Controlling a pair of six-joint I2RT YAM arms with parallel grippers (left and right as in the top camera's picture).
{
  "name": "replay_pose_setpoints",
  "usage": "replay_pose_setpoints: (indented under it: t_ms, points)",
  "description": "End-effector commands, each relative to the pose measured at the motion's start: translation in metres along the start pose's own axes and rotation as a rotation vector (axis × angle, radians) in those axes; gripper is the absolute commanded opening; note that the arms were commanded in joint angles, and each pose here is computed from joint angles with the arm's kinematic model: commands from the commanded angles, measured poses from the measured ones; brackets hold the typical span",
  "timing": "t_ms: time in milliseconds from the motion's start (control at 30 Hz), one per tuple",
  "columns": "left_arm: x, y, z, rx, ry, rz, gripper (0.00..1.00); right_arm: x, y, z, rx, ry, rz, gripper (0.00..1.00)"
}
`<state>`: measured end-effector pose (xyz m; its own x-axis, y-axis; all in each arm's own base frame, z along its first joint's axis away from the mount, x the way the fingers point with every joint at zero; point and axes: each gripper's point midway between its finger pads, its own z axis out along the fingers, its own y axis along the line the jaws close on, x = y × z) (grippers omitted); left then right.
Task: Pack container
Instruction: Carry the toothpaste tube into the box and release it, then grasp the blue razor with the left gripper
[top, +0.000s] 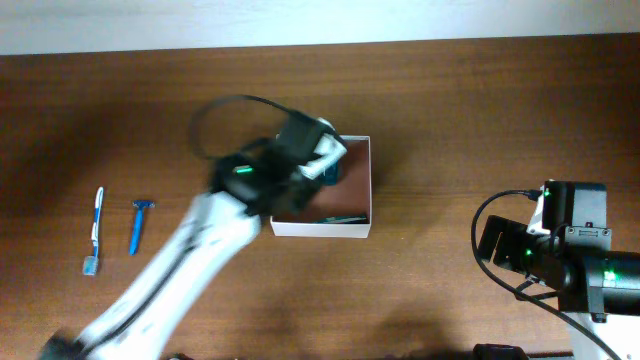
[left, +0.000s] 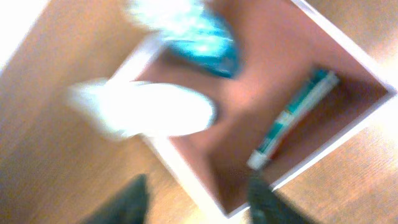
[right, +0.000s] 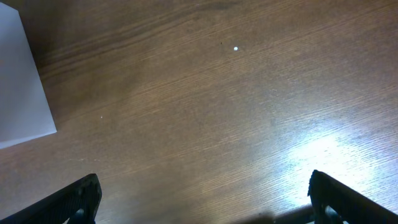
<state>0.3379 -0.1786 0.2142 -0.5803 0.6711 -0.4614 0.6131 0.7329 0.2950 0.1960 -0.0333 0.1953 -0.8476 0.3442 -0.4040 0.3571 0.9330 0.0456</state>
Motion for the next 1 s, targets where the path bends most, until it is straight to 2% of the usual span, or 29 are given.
replay_pose_setpoints:
  t_ms: [0,67,100,133,167,267,333,633,733,967]
  points:
    - [0.024,0.089,-0.052,-0.19,-0.073,-0.332,0.69,0.0,-0.002,0.001,0.002,0.002,0.004,0.99]
    - [0.056,0.131,-0.057,-0.264,-0.039,-0.485,0.73,0.0,-0.001,0.001,0.002,0.002,0.004,0.99]
    - [0.083,0.157,-0.054,-0.302,0.006,-0.589,0.73,0.0,-0.001,0.001,0.002,0.002,0.004,0.99]
    - [0.097,0.167,-0.051,-0.31,0.027,-0.637,0.73,0.0,-0.001,0.001,0.002,0.002,0.004,0.99]
    - [0.126,0.184,-0.039,-0.306,0.085,-0.723,0.73,0.0,-0.001,0.001,0.002,0.002,0.004,0.98]
    - [0.195,0.198,0.007,-0.267,0.271,-0.872,0.73,0.0,-0.001,0.001,0.002,0.002,0.004,0.99]
    - [0.22,0.195,0.032,-0.223,0.352,-0.916,0.73,0.0,-0.002,0.001,0.002,0.002,0.004,0.99]
    - [0.294,0.158,0.127,0.005,0.622,-1.028,0.73,0.0,-0.001,0.001,0.002,0.0,0.004,0.99]
    - [0.308,0.152,0.139,0.007,0.684,-1.02,0.73,0.0,-0.001,0.001,0.001,0.0,0.004,0.99]
    - [0.317,0.146,0.153,0.017,0.703,-1.015,0.73,-0.001,-0.001,0.001,0.001,-0.001,0.004,0.99]
